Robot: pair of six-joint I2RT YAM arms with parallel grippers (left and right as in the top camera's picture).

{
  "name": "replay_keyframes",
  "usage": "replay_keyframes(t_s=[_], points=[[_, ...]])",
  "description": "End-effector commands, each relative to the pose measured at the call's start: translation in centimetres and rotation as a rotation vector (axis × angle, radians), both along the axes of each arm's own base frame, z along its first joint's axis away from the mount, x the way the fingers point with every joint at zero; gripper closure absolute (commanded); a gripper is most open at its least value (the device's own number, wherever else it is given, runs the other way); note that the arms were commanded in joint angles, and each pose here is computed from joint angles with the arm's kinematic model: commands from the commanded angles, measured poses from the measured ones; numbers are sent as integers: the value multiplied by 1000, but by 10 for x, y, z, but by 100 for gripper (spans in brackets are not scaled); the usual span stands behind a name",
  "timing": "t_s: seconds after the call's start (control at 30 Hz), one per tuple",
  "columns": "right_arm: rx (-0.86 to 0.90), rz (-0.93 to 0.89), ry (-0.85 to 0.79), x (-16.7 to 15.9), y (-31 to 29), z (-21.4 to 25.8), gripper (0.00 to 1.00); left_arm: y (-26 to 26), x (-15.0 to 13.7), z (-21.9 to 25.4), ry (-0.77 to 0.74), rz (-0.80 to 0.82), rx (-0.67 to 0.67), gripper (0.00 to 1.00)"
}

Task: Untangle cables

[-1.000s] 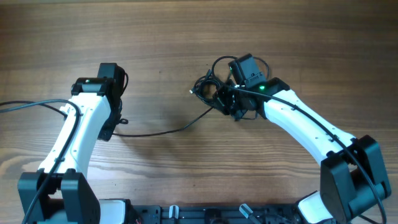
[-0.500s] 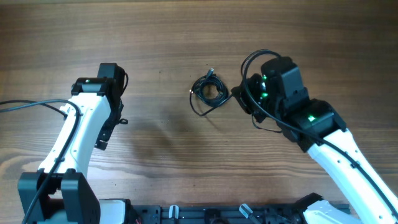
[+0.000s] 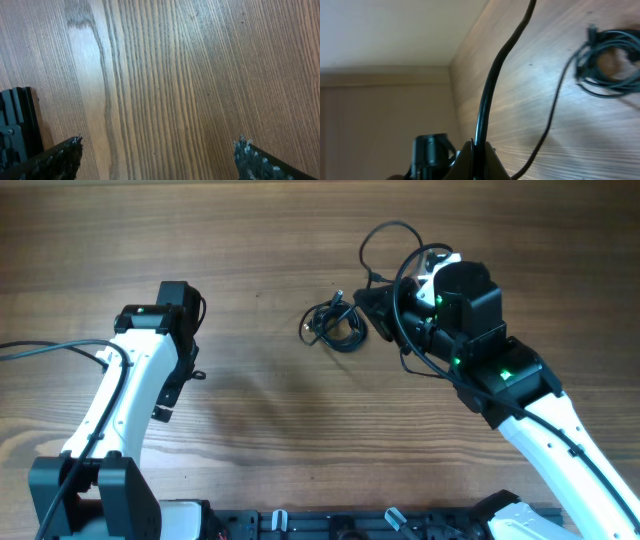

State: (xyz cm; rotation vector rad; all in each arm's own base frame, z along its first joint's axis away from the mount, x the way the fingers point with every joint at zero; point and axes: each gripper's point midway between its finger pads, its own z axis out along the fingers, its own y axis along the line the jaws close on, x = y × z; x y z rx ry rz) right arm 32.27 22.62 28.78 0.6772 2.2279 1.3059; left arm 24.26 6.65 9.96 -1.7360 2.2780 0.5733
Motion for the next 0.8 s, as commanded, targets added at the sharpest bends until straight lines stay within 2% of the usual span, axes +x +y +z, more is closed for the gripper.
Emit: replay_keyframes(t_s=[0.0,0.23,0.47,0.77], points=[[81,52,-77,-4,9,33,96,4,-2,-2,12,6,16,0],[136,43,-151,4,9,58,95,4,-2,-2,12,6,16,0],[114,-11,-46,7,-7,37,96,0,-2,-3,12,9,-10,0],[122,21,15,-3,-4,28,96,0,-2,-3,11,9,-10,0]])
